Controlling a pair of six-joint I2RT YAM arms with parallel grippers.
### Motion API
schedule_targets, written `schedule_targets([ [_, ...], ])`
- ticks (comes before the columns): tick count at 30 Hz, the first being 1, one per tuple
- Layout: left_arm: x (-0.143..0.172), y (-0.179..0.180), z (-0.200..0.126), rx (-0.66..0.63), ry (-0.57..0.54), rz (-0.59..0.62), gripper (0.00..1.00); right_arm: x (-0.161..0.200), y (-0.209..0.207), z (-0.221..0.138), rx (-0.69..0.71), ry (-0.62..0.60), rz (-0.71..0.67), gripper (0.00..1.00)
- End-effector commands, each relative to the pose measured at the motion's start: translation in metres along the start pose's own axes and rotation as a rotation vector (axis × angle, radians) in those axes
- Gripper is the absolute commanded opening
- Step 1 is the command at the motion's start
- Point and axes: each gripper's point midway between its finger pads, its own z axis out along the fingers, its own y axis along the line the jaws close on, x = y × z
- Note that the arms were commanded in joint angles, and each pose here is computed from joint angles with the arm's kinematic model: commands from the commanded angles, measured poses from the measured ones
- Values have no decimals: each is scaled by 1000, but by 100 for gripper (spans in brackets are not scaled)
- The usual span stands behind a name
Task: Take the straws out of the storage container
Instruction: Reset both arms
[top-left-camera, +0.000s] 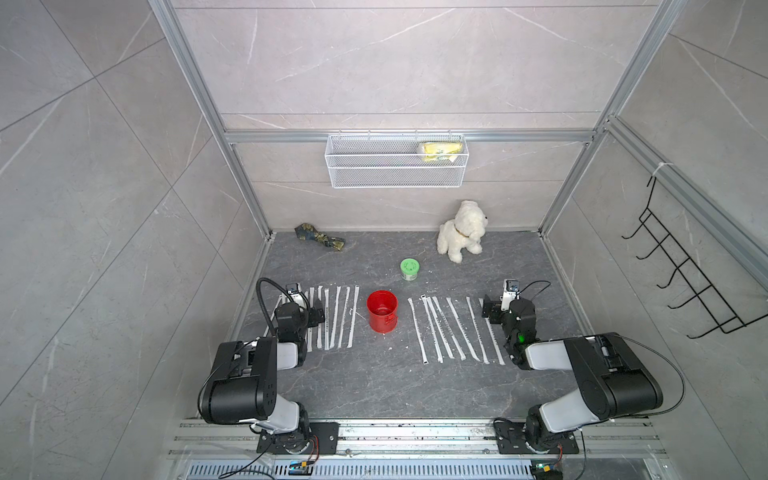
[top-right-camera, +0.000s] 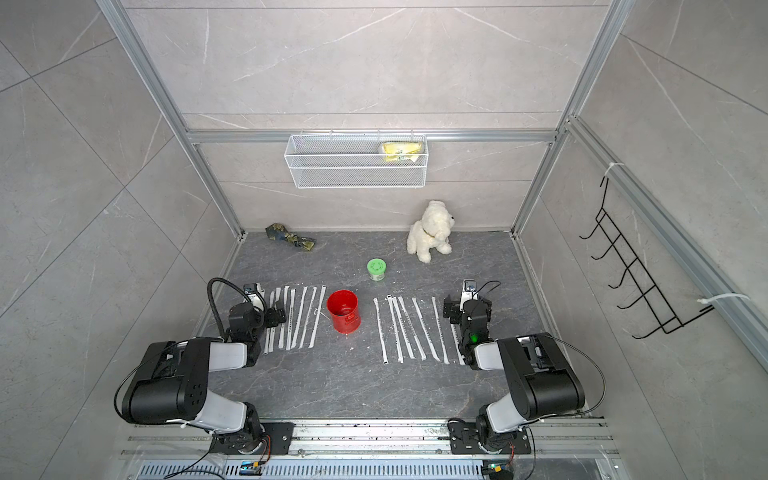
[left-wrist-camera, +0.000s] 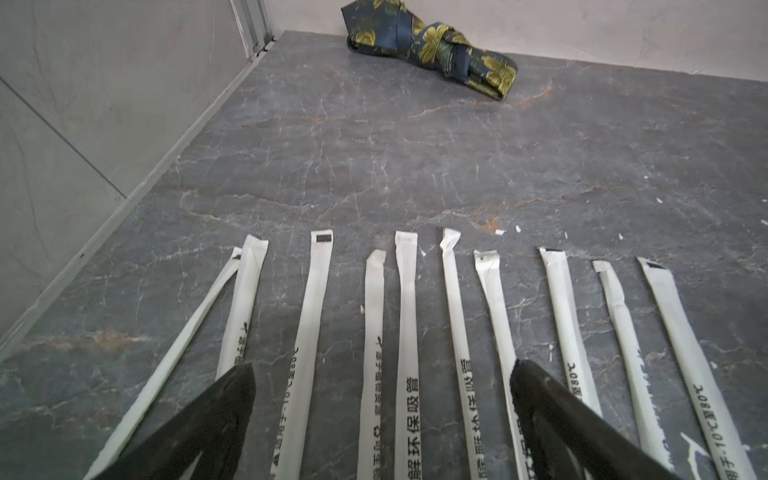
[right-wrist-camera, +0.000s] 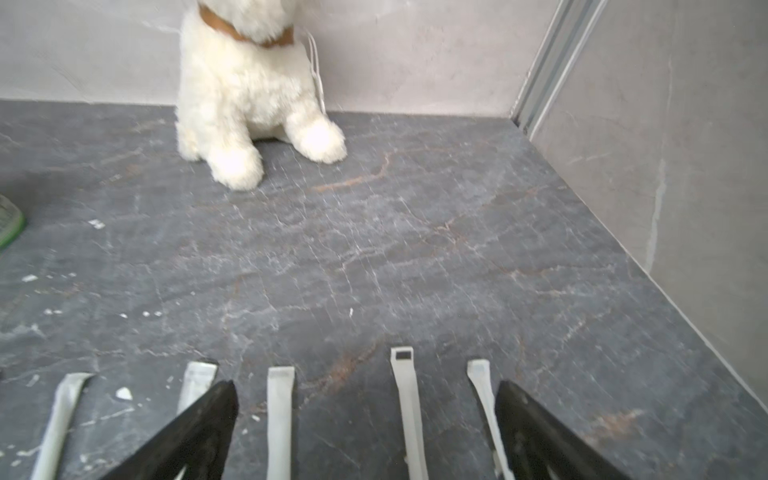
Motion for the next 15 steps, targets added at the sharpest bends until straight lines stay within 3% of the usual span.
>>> schedule_targets([
  [1,-18,1,1,-14,-61,8,100,-8,0,3,-21,-26,27,100],
  [15,-17,-7,4,41,-40,25,100,-9,0,2,-25,-35,25,100],
])
